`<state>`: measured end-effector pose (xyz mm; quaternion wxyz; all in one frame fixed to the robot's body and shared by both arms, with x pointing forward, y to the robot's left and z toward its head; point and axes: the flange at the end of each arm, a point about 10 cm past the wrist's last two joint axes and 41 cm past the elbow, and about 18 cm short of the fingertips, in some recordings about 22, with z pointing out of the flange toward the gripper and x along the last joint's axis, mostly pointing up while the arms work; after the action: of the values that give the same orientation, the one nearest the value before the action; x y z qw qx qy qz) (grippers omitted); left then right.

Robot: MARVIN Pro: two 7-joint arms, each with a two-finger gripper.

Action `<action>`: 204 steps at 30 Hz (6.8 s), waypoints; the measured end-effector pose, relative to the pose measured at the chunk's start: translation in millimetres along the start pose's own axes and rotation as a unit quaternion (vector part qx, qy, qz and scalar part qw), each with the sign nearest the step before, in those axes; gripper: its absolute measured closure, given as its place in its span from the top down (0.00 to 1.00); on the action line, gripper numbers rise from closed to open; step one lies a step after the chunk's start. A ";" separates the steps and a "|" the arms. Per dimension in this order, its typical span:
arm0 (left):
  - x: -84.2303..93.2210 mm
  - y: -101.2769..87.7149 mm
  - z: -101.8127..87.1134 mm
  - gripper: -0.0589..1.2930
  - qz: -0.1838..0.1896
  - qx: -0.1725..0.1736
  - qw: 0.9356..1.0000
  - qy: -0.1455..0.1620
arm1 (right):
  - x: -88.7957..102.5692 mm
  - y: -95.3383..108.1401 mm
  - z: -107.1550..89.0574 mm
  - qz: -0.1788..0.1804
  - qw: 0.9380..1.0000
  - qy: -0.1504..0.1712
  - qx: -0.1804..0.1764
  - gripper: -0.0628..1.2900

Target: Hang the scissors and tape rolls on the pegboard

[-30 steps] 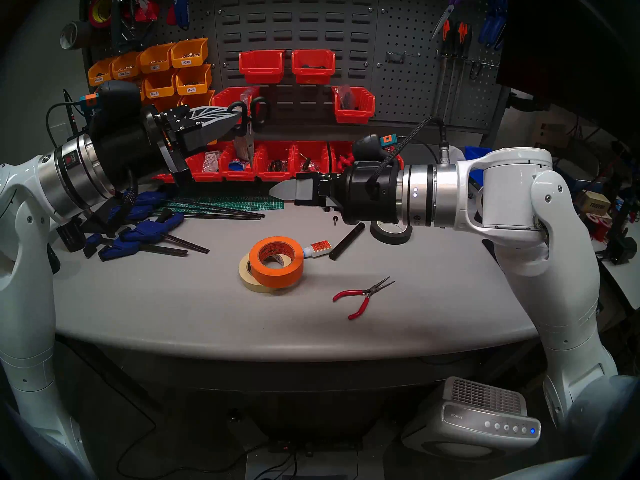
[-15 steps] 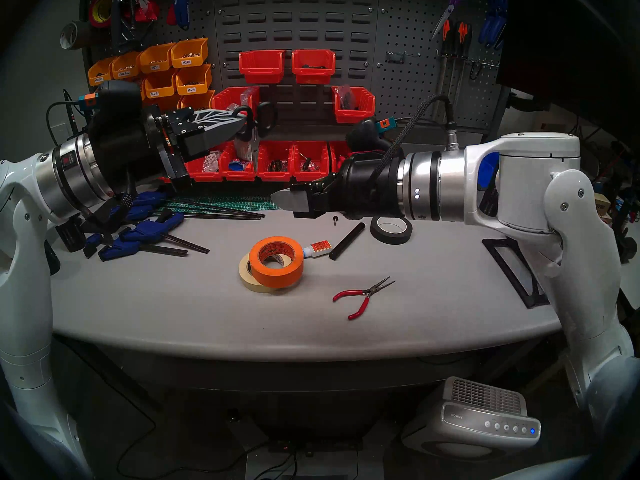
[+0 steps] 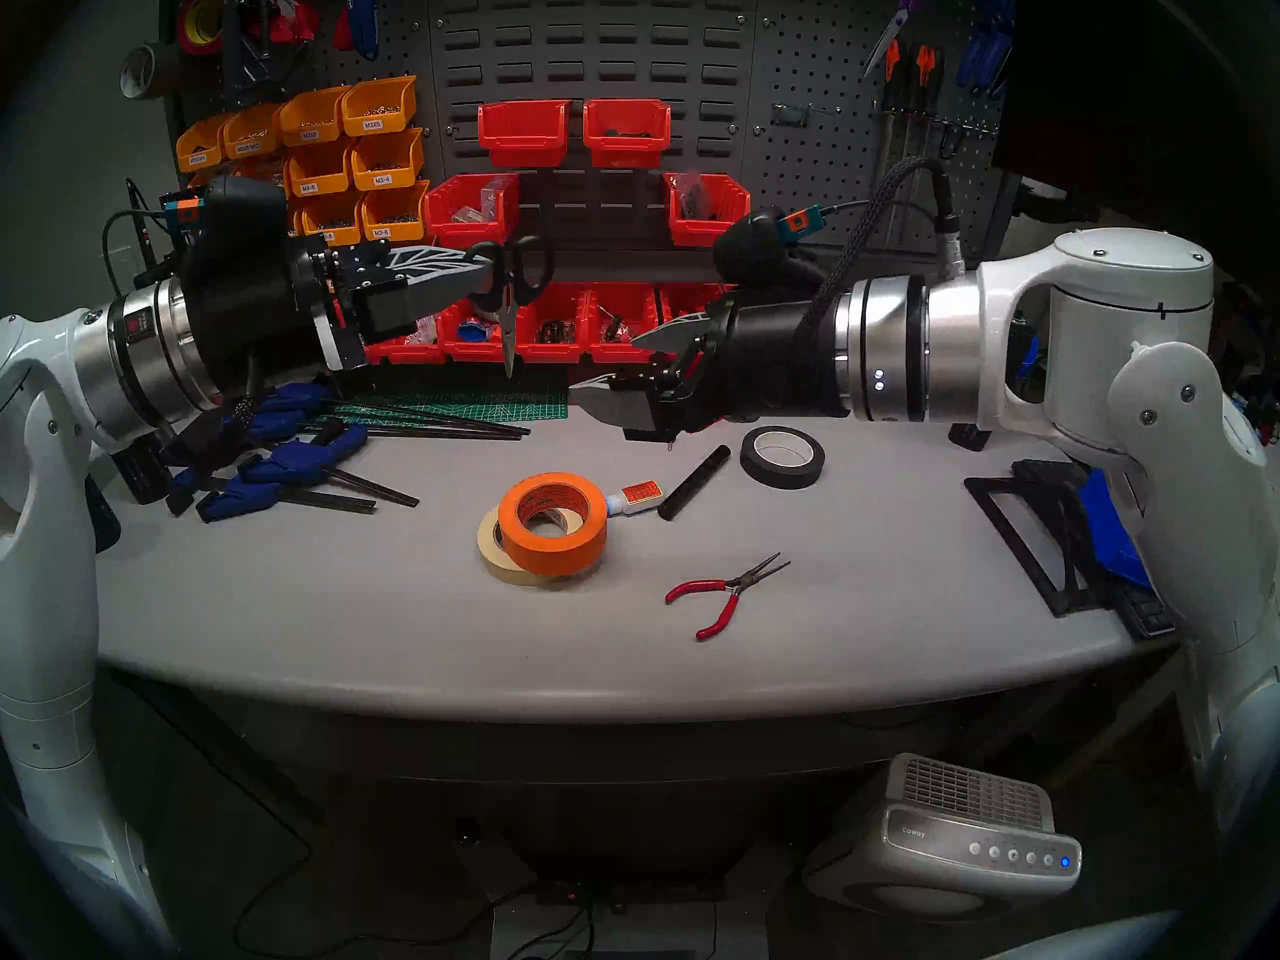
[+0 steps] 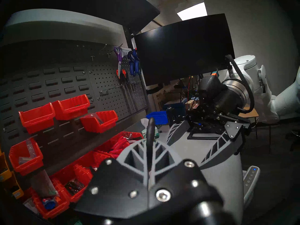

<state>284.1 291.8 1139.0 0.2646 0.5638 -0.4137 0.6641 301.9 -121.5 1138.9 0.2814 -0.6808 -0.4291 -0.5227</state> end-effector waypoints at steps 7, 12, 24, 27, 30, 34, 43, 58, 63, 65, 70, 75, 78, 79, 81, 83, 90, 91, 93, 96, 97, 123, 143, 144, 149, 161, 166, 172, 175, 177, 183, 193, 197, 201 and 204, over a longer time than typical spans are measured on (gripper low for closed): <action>0.7 4.3 0.2 0.03 -0.031 -0.019 0.999 -0.003 | 4.5 2.0 -3.3 -0.022 0.999 0.040 0.029 0.96; 2.5 6.7 0.1 0.03 -0.048 -0.029 0.998 0.000 | 5.0 11.2 -5.2 -0.021 0.997 0.062 0.045 0.96; 6.9 2.6 0.6 0.03 -0.089 -0.009 0.996 0.003 | 4.9 27.7 -9.2 -0.040 0.986 0.123 0.105 0.96; 7.3 2.0 1.0 0.03 -0.103 -0.005 0.995 0.002 | 3.4 29.5 -9.3 -0.049 0.982 0.135 0.124 0.96; 7.9 2.7 1.5 0.03 -0.115 -0.004 0.993 0.003 | 1.1 31.2 -8.6 -0.058 0.978 0.143 0.139 0.96; 9.8 5.7 2.7 0.03 -0.128 -0.007 0.992 0.005 | -2.8 35.1 -7.1 -0.069 0.974 0.147 0.159 0.96; 18.3 17.5 4.7 0.03 -0.136 -0.029 0.990 0.017 | -5.4 42.9 -1.2 -0.083 0.968 0.154 0.180 0.96; 11.7 28.4 -1.5 0.03 -0.150 -0.041 0.988 -0.002 | 0.3 46.8 1.6 -0.103 0.963 0.159 0.193 0.96; 10.4 32.9 -1.2 0.03 -0.154 -0.052 0.987 -0.003 | 2.1 44.0 2.4 -0.106 0.960 0.162 0.200 0.96; 10.2 34.7 -1.1 0.03 -0.155 -0.056 0.986 -0.004 | 2.4 43.2 2.9 -0.106 0.960 0.163 0.203 0.93; 10.0 37.8 -1.4 0.03 -0.156 -0.066 0.986 -0.003 | 3.1 41.1 4.1 -0.106 0.958 0.165 0.209 0.52; 11.4 38.6 -1.4 0.03 -0.152 -0.072 0.986 -0.001 | 3.5 40.6 4.7 -0.106 0.958 0.167 0.209 0.38; 11.6 37.4 -1.9 0.03 -0.150 -0.073 0.986 0.000 | 3.6 40.4 4.7 -0.106 0.958 0.167 0.210 0.34; 11.5 36.6 -2.2 0.03 -0.149 -0.072 0.986 0.000 | 3.6 40.2 4.7 -0.106 0.958 0.167 0.210 0.34; 11.2 35.1 -2.8 0.03 -0.148 -0.072 0.986 0.001 | 3.6 39.6 4.5 -0.106 0.957 0.167 0.213 0.34; 11.2 34.3 -3.0 0.03 -0.147 -0.074 0.986 0.001 | 3.5 39.3 4.4 -0.106 0.957 0.166 0.214 0.31; 8.6 32.7 -0.2 0.03 -0.147 -0.083 0.986 0.000 | 1.7 42.5 4.1 -0.103 0.956 0.165 0.219 0.05; 7.8 32.3 0.5 0.03 -0.147 -0.084 0.986 0.000 | 1.2 43.3 4.1 -0.102 0.956 0.164 0.219 0.04; 6.6 31.6 1.9 0.03 -0.147 -0.086 0.986 -0.001 | 0.4 44.7 4.1 -0.101 0.956 0.164 0.220 0.03; 4.3 30.2 4.2 0.03 -0.147 -0.089 0.985 -0.003 | -0.9 46.6 4.0 -0.100 0.957 0.162 0.220 0.03; 3.8 29.8 4.8 0.03 -0.147 -0.089 0.985 -0.003 | -1.1 47.1 4.0 -0.100 0.957 0.161 0.220 0.03; 4.5 6.8 2.8 0.96 -0.132 -0.058 0.990 -0.008 | 0.0 51.8 0.4 -0.109 0.959 0.155 0.212 0.02; -0.8 7.6 -54.8 0.96 -0.008 0.140 0.990 0.032 | 8.1 49.5 -6.6 -0.100 0.967 0.141 0.185 0.02; -2.8 9.1 -56.3 0.96 -0.003 0.147 0.989 0.032 | 8.5 49.3 -6.3 -0.099 0.968 0.141 0.184 0.02; -19.8 13.9 -66.7 0.96 0.005 0.183 0.982 0.037 | 10.5 47.8 -3.5 -0.095 0.969 0.143 0.178 0.02; -58.0 16.9 -99.3 0.96 -0.014 0.259 0.962 0.090 | 11.4 40.3 11.5 -0.085 0.974 0.142 0.155 0.02; -59.6 25.2 -96.7 0.96 -0.005 0.268 0.954 0.133 | 12.2 38.2 14.5 -0.082 0.976 0.140 0.146 0.02; -60.3 32.7 -93.3 0.96 -0.001 0.267 0.951 0.156 | 14.0 36.4 12.8 -0.079 0.976 0.141 0.144 0.02; -61.6 35.6 -93.5 0.96 0.000 0.265 0.951 0.160 | 15.3 35.8 10.9 -0.080 0.976 0.143 0.144 0.02; -62.5 36.9 -94.0 0.96 0.000 0.264 0.951 0.161 | 15.9 35.7 9.8 -0.080 0.976 0.144 0.144 0.02; -64.0 39.2 -94.4 0.96 0.000 0.262 0.951 0.165 | 15.2 36.5 8.1 -0.079 0.976 0.144 0.143 0.02; -63.9 41.1 -93.9 0.96 0.000 0.258 0.952 0.167 | 14.3 36.4 8.2 -0.076 0.976 0.143 0.144 0.02; -63.4 41.0 -94.3 0.96 0.001 0.258 0.952 0.167 | 14.4 36.1 9.1 -0.075 0.976 0.144 0.145 0.02; -62.6 40.3 -95.3 0.96 0.003 0.258 0.952 0.166 | 15.2 37.4 10.5 -0.073 0.977 0.145 0.141 0.02; -62.1 40.0 -96.4 0.96 0.005 0.259 0.952 0.165 | 15.5 43.9 11.1 -0.068 0.978 0.146 0.132 0.02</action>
<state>214.3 360.0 1066.8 0.1713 0.4935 -0.1809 0.8333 347.0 -128.6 1153.3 0.3920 -0.5232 -0.4940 -0.5732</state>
